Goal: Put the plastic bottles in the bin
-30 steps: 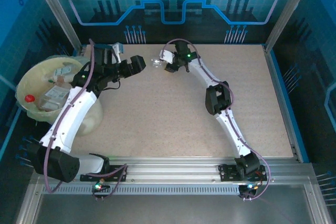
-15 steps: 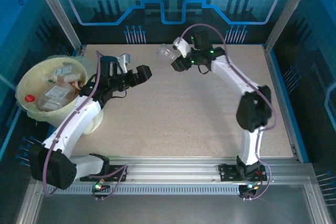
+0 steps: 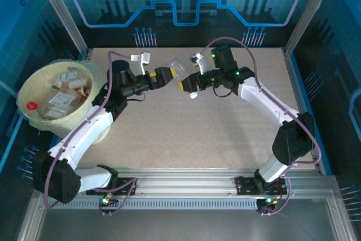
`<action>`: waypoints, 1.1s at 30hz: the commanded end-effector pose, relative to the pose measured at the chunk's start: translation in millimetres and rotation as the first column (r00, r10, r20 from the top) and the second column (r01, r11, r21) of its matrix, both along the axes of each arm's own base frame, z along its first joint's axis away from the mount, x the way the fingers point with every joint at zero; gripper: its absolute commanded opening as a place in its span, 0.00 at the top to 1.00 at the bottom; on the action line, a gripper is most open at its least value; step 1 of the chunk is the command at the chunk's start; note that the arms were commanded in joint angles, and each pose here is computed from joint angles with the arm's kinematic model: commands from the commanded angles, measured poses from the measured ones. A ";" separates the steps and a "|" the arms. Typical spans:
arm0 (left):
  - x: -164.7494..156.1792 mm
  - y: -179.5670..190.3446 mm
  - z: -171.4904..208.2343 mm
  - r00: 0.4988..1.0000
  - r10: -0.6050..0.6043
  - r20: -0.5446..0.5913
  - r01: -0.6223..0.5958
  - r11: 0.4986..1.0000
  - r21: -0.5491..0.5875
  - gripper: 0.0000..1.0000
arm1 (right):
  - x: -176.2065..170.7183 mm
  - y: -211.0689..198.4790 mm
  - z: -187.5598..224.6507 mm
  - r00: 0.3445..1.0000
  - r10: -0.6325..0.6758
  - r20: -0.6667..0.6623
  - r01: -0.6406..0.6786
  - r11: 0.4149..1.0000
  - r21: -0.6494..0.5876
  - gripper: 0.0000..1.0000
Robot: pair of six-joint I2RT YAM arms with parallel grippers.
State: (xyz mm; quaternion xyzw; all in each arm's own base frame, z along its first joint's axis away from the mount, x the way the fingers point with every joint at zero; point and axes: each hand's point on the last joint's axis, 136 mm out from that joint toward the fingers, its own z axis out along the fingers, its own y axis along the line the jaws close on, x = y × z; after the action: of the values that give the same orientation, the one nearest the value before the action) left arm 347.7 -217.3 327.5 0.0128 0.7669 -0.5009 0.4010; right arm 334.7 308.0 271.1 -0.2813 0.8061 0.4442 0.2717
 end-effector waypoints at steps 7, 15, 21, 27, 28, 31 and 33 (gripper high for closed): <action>4.3 -12.4 13.0 0.997 0.000 0.073 -0.003 0.999 0.038 0.11 | -48.1 32.0 53.2 0.982 0.176 0.062 -0.183 0.971 0.152 0.53; 0.9 19.3 44.2 0.976 0.140 0.167 -0.164 0.977 0.139 0.39 | -38.0 10.2 55.8 0.985 0.069 0.159 -0.079 0.995 0.062 0.10; -13.0 130.4 87.4 0.804 0.475 0.359 -0.594 0.671 0.444 0.41 | 0.3 -55.4 60.7 0.916 -0.249 0.315 0.277 0.960 -0.046 0.00; -61.2 253.2 140.1 0.487 0.695 0.529 -0.836 0.197 0.512 0.42 | 27.7 -133.5 44.3 0.780 -0.526 0.339 0.590 0.799 -0.117 0.00; -69.8 271.4 142.4 0.435 0.723 0.537 -0.848 0.127 0.515 0.41 | 29.7 -145.8 42.1 0.758 -0.564 0.327 0.625 0.772 -0.117 0.00; -85.1 310.1 134.2 0.334 0.782 0.527 -0.844 -0.001 0.536 0.41 | 31.5 -168.3 35.8 0.716 -0.633 0.294 0.683 0.723 -0.106 0.00; -87.3 325.0 122.2 0.307 0.806 0.506 -0.821 -0.044 0.569 0.41 | 30.8 -176.5 34.7 0.699 -0.652 0.293 0.701 0.706 -0.099 0.00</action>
State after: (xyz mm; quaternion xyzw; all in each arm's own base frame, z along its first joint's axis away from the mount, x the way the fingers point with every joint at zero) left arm 267.6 78.5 483.3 -0.2475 0.7155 0.1230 0.6417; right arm 367.0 151.3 303.4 -0.0831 0.8546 0.2084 0.4683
